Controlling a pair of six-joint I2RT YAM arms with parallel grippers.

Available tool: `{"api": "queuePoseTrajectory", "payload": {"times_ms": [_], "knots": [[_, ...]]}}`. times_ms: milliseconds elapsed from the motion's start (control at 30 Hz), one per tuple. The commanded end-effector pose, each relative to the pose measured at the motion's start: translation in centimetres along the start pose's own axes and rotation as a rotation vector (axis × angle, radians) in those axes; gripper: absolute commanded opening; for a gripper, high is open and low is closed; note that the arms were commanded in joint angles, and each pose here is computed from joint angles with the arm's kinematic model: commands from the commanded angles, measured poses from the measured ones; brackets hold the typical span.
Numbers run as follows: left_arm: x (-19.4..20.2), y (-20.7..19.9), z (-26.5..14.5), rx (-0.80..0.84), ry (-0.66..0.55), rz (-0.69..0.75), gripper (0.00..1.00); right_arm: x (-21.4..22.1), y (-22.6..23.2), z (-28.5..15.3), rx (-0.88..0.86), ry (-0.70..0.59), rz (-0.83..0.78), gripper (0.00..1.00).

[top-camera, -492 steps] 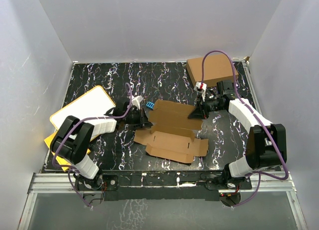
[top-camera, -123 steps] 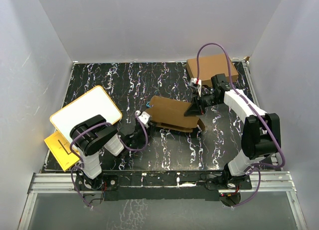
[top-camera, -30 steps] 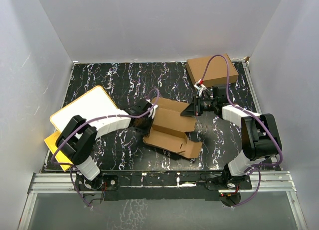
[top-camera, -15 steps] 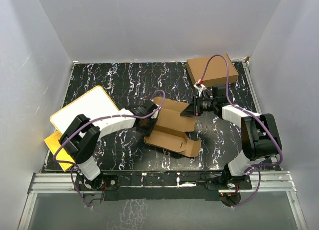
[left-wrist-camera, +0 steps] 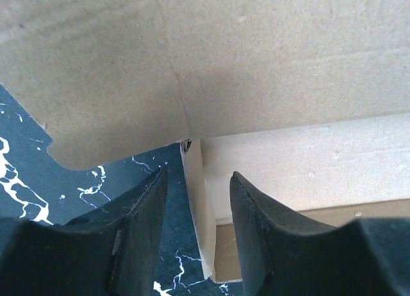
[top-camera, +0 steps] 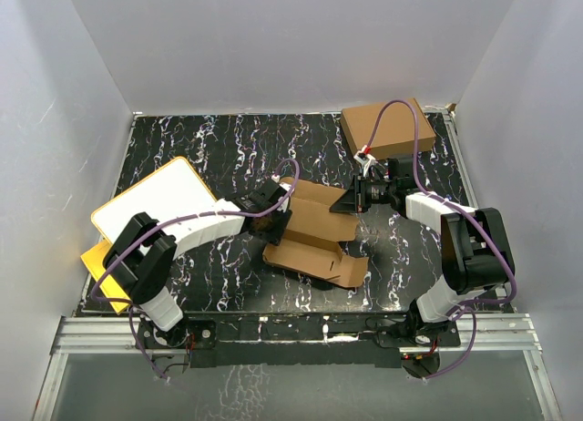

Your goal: Fold the paper box

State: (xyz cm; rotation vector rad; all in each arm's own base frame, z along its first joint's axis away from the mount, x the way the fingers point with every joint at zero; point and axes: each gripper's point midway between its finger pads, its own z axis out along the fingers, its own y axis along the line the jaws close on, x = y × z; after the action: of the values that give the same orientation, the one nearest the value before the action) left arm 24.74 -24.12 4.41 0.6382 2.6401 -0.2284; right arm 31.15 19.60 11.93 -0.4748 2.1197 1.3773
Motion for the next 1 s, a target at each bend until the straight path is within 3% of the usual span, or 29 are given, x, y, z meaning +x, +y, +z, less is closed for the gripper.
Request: {"api": "queuePoseTrajectory", "payload": {"times_ms": [0, 100, 300, 333, 400, 433, 600, 867, 967], "knots": [[-0.2, 0.1, -0.4, -0.005, -0.032, -0.020, 0.40, -0.9, 0.6, -0.1, -0.021, -0.022, -0.076, 0.09], [0.5, 0.3, 0.2, -0.019, -0.012, -0.027, 0.29, -0.9, 0.6, -0.1, -0.022, -0.022, -0.075, 0.09], [1.7, 0.7, 0.9, -0.035, 0.020, -0.026, 0.27, -1.0, 0.6, -0.1, -0.023, -0.022, -0.076, 0.09], [1.9, 0.8, 1.0, -0.039, 0.025, -0.025, 0.23, -1.0, 0.6, -0.1, -0.023, -0.022, -0.075, 0.09], [2.2, 1.2, 1.2, -0.058, 0.032, -0.024, 0.04, -1.0, 0.6, -0.1, -0.023, -0.022, -0.076, 0.09], [2.3, 1.4, 1.2, -0.068, 0.034, -0.022, 0.00, -1.0, 0.6, -0.1, -0.023, -0.022, -0.078, 0.09], [1.7, 1.6, 0.9, -0.087, 0.009, -0.033, 0.00, -1.3, 0.8, -0.2, -0.024, -0.022, -0.094, 0.09], [-2.3, 0.5, -2.8, -0.021, -0.180, -0.081, 0.49, -1.8, 1.4, -0.3, -0.046, -0.022, -0.126, 0.10], [-2.6, 0.4, -4.7, -0.005, -0.222, -0.099, 0.55, -1.8, 1.4, -0.3, -0.048, -0.022, -0.127, 0.10]]}}
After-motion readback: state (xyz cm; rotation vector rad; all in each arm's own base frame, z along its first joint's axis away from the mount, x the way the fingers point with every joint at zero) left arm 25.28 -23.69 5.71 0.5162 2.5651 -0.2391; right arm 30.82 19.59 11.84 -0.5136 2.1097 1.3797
